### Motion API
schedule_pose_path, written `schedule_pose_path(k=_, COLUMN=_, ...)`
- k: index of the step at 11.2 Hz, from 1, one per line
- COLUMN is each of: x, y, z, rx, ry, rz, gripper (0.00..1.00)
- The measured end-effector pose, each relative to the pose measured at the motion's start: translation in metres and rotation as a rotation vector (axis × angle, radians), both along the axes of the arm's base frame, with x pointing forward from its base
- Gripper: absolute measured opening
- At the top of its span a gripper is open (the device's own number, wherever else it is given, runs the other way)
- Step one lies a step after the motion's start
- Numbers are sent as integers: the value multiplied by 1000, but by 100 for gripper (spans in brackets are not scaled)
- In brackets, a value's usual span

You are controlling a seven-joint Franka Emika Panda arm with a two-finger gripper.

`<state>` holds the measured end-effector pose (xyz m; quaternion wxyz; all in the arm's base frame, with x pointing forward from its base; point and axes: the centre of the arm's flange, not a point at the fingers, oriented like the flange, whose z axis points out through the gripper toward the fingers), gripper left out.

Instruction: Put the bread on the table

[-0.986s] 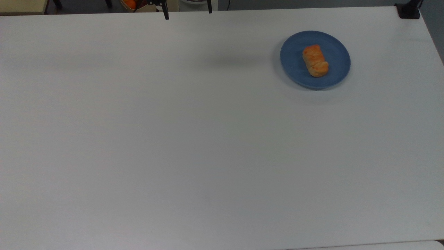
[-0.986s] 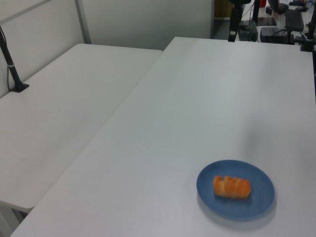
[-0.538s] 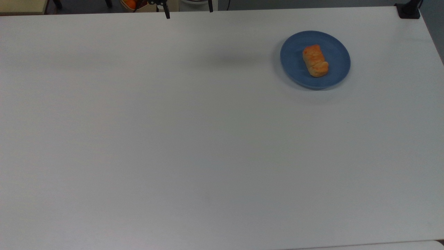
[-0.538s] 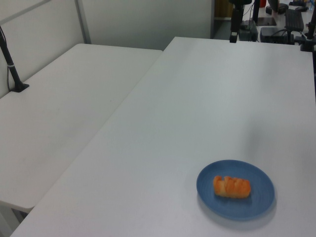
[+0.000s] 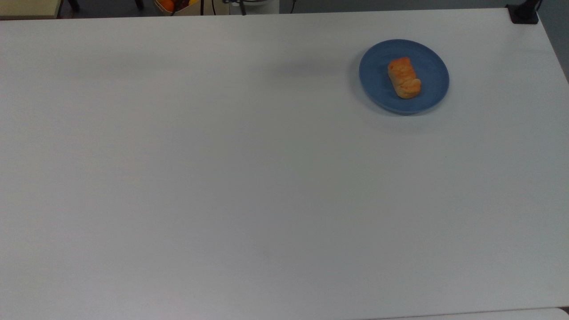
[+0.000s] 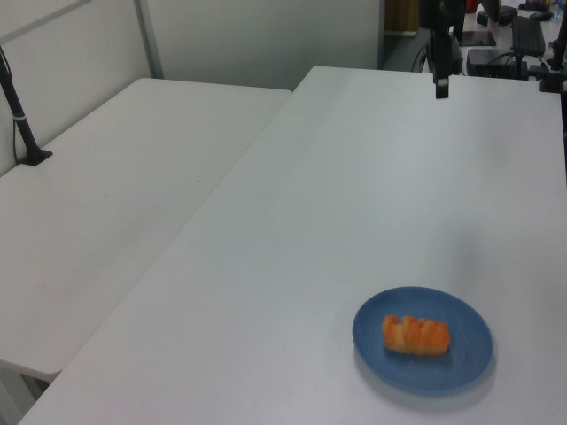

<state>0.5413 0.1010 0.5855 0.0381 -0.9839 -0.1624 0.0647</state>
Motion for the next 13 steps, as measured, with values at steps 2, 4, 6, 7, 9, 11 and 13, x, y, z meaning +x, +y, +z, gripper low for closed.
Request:
schedule_pose_path(k=2, x=-12, y=34, z=-19, rx=-10, ry=52, rz=56, gripper=100)
schedule_pose_path(k=4, x=-26, y=72, z=-30, rx=26, ry=96, rz=41, gripper=100)
schedule_pose_path(k=6, x=-47, y=124, z=-36, rx=35, ry=129, rz=46, gripper=100)
schedule_pose_path(k=7, x=-60, y=152, z=-39, rx=21, ry=129, rz=38, gripper=100)
schedule_pose_path(k=9, x=-74, y=193, z=-48, rx=18, ry=89, rz=-15, gripper=100)
schedule_pose_path(k=11, x=-81, y=229, z=-69, rx=36, ry=28, rz=-75, gripper=100)
schedule_pose_path(k=13, x=-88, y=258, z=-105, rx=32, ry=-30, rz=-77, gripper=100)
